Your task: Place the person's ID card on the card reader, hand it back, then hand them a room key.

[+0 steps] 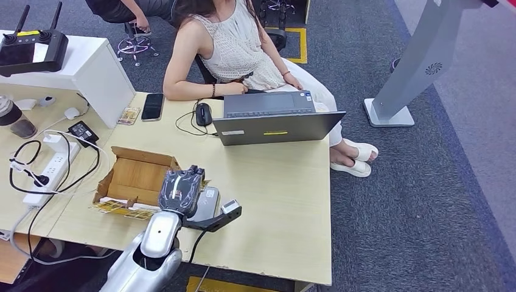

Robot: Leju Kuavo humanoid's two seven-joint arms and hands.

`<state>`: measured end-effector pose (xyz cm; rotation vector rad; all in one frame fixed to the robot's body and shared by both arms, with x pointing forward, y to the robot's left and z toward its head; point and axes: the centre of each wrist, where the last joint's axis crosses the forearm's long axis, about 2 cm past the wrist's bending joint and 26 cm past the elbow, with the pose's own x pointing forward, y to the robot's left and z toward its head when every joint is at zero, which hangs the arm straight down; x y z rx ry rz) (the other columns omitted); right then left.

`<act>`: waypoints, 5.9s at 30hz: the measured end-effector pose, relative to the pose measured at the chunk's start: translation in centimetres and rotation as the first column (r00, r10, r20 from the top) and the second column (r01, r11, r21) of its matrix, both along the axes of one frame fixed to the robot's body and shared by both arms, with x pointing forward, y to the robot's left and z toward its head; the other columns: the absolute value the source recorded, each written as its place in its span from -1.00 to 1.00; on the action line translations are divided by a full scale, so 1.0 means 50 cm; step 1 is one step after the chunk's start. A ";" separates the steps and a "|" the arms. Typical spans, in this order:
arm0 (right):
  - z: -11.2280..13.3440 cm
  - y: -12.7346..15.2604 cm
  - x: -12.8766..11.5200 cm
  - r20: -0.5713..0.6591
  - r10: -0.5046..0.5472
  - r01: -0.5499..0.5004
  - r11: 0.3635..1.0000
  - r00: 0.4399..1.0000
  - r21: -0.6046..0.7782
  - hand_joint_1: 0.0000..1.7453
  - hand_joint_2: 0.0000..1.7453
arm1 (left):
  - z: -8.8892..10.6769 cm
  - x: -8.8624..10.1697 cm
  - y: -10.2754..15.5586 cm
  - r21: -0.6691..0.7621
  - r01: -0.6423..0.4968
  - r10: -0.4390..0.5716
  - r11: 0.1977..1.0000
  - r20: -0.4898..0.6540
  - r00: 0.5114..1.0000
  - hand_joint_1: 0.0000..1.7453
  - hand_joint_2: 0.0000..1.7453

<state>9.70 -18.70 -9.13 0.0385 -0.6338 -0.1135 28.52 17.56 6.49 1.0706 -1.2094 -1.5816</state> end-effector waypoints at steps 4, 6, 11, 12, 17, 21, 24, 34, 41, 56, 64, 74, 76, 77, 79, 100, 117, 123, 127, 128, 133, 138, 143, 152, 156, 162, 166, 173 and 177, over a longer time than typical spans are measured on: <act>0.001 0.003 0.002 -0.004 0.026 -0.026 1.000 1.000 0.005 -1.00 1.00 | -0.032 -0.010 0.010 0.054 0.017 -0.011 0.998 -0.114 0.993 1.00 1.00; 0.001 0.003 0.002 -0.006 0.031 -0.031 1.000 1.000 0.005 -1.00 1.00 | -0.045 -0.015 0.015 0.070 0.021 -0.010 0.997 -0.150 0.989 1.00 1.00; 0.001 0.002 0.002 -0.007 0.034 -0.034 0.999 0.999 0.002 -1.00 1.00 | -0.067 -0.025 0.022 0.096 0.040 -0.018 0.995 -0.221 0.975 1.00 1.00; 0.001 0.002 0.002 -0.005 0.035 -0.035 0.999 0.999 0.001 -1.00 1.00 | -0.069 -0.026 0.023 0.097 0.045 -0.021 0.994 -0.228 0.973 1.00 1.00; -0.001 0.001 -0.005 0.008 0.028 -0.028 1.000 1.000 -0.007 -1.00 1.00 | -0.075 -0.030 0.025 0.071 0.039 -0.027 0.997 -0.172 0.985 1.00 1.00; -0.003 0.000 -0.014 0.017 0.003 -0.003 1.000 1.000 -0.014 -1.00 1.00 | -0.053 -0.022 0.017 -0.007 0.020 -0.020 1.000 -0.006 1.000 1.00 1.00; -0.004 0.001 -0.021 0.019 -0.002 0.003 1.000 1.000 -0.020 -1.00 1.00 | 0.001 0.006 0.013 -0.094 0.011 0.005 0.995 0.171 0.985 1.00 1.00; -0.004 0.005 -0.023 0.017 0.036 -0.035 0.999 0.999 -0.029 -1.00 1.00 | 0.189 0.165 0.128 -0.171 -0.096 0.169 0.981 0.492 0.854 1.00 1.00; -0.004 0.004 -0.025 0.024 0.040 -0.039 0.999 0.999 -0.031 -1.00 1.00 | 0.256 0.226 0.184 -0.141 -0.133 0.189 0.981 0.554 0.811 0.00 1.00; -0.004 0.003 -0.023 0.013 0.036 -0.035 0.999 0.999 -0.031 -1.00 1.00 | 0.274 0.237 0.182 -0.140 -0.138 0.192 0.980 0.534 0.823 -1.00 1.00; -0.005 0.002 -0.025 0.011 0.032 -0.032 0.999 0.999 -0.039 -1.00 1.00 | 0.252 0.209 0.163 -0.164 -0.090 0.165 0.982 0.530 0.832 -1.00 1.00; -0.007 -0.002 -0.036 0.021 -0.055 0.056 0.997 0.998 -0.053 -1.00 1.00 | 0.186 0.071 0.124 -0.230 0.095 0.042 0.968 0.528 0.848 -1.00 1.00; -0.009 -0.005 -0.040 0.024 -0.089 0.090 0.995 0.996 -0.054 -1.00 1.00 | 0.165 0.018 0.116 -0.235 0.129 0.011 0.963 0.516 0.857 -1.00 1.00; -0.009 -0.006 -0.042 0.025 -0.103 0.104 0.993 0.994 -0.054 -1.00 1.00 | 0.154 -0.008 0.114 -0.234 0.140 -0.003 0.962 0.505 0.863 -1.00 1.00; -0.010 -0.009 -0.045 0.024 -0.128 0.129 0.990 0.992 -0.055 -1.00 1.00 | 0.132 -0.058 0.115 -0.227 0.151 -0.026 0.962 0.474 0.880 -1.00 1.00; -0.015 -0.022 -0.059 -0.008 -0.183 0.182 0.981 0.983 -0.067 -1.00 1.00 | -0.002 -0.228 0.185 -0.124 -0.225 0.232 0.967 0.052 0.971 -1.00 1.00; -0.014 -0.021 -0.057 0.006 -0.134 0.135 0.989 0.991 -0.059 -1.00 1.00 | -0.039 -0.220 0.224 -0.193 -0.468 0.474 0.863 -0.017 0.881 -1.00 1.00; -0.014 -0.020 -0.057 0.011 -0.113 0.113 0.992 0.994 -0.058 -1.00 1.00 | -0.055 -0.216 0.238 -0.171 -0.497 0.499 0.851 -0.036 0.866 -1.00 1.00; -0.014 -0.021 -0.058 0.009 -0.102 0.102 0.993 0.995 -0.065 -1.00 1.00 | -0.060 -0.206 0.237 -0.164 -0.493 0.494 0.854 -0.034 0.869 -1.00 1.00; -0.014 -0.021 -0.058 0.008 -0.100 0.101 0.993 0.995 -0.066 -1.00 1.00 | -0.060 -0.202 0.236 -0.164 -0.490 0.492 0.856 -0.031 0.870 -1.00 1.00; -0.014 -0.021 -0.057 0.000 -0.100 0.100 0.992 0.995 -0.078 -1.00 1.00 | -0.055 -0.178 0.225 -0.177 -0.477 0.482 0.861 -0.016 0.876 -1.00 1.00; -0.013 -0.020 -0.056 -0.001 -0.092 0.091 0.993 0.996 -0.078 -1.00 1.00 | -0.049 -0.163 0.218 -0.196 -0.475 0.482 0.858 -0.011 0.876 -1.00 1.00; -0.013 -0.020 -0.056 -0.003 -0.090 0.089 0.993 0.996 -0.079 -1.00 1.00 | -0.046 -0.158 0.212 -0.201 -0.464 0.471 0.863 -0.016 0.882 -1.00 1.00; -0.013 -0.020 -0.056 -0.004 -0.094 0.094 0.993 0.996 -0.078 -1.00 1.00 | -0.042 -0.152 0.195 -0.200 -0.434 0.440 0.878 -0.017 0.898 -1.00 1.00; -0.013 -0.019 -0.056 -0.004 -0.099 0.098 0.992 0.995 -0.075 -1.00 1.00 | -0.040 -0.149 0.179 -0.200 -0.410 0.415 0.890 -0.020 0.910 -1.00 1.00; -0.013 -0.018 -0.055 -0.005 -0.093 0.092 0.994 0.996 -0.065 -1.00 1.00 | -0.038 -0.149 0.156 -0.204 -0.385 0.389 0.900 -0.024 0.921 -1.00 1.00; -0.013 -0.017 -0.054 -0.005 -0.089 0.089 0.994 0.996 -0.064 -1.00 1.00 | -0.040 -0.151 0.146 -0.202 -0.379 0.381 0.903 -0.028 0.924 0.00 1.00; -0.012 -0.018 -0.054 -0.006 -0.085 0.085 0.994 0.996 -0.066 -1.00 1.00 | -0.041 -0.151 0.141 -0.192 -0.382 0.381 0.904 -0.047 0.923 1.00 1.00; -0.013 -0.018 -0.053 -0.010 -0.087 0.086 0.994 0.996 -0.066 -1.00 1.00 | -0.042 -0.152 0.139 -0.190 -0.381 0.378 0.905 -0.052 0.924 1.00 1.00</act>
